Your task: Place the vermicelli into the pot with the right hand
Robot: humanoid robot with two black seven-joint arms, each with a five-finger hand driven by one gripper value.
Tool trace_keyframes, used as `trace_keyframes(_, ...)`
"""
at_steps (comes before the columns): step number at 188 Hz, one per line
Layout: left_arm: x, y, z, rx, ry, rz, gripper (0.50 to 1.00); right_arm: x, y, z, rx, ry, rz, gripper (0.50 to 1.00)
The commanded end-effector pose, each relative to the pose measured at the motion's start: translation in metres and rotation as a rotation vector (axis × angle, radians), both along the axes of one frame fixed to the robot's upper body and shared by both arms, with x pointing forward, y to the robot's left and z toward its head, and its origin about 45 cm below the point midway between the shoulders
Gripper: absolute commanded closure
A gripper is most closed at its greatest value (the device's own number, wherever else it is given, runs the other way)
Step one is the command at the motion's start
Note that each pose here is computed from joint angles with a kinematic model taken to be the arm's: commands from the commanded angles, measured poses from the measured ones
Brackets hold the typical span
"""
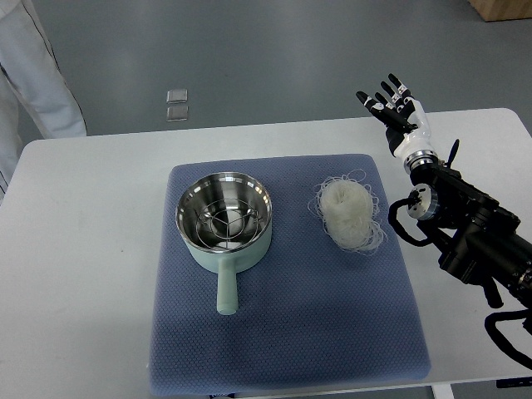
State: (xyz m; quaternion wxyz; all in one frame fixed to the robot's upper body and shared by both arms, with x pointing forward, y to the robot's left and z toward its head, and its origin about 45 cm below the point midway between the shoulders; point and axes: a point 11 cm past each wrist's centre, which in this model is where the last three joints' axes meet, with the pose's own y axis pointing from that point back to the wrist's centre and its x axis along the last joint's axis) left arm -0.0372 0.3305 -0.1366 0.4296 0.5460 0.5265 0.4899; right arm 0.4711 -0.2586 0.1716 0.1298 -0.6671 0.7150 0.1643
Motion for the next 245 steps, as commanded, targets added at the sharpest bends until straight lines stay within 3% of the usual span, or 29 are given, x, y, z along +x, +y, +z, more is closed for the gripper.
trace_keyframes(1,0.0,0.0,0.0,0.0,0.0,0.001,0.5,0.0001,-0.001,0.0003,0.001,0.0,-0.002,0.57)
trace_keyframes(245,0.0021,0.0009,0.0001,0.005,0.0,-0.005,0.5,0.0009,-0.0008,0.0017,-0.008,-0.004,0.002,0.57)
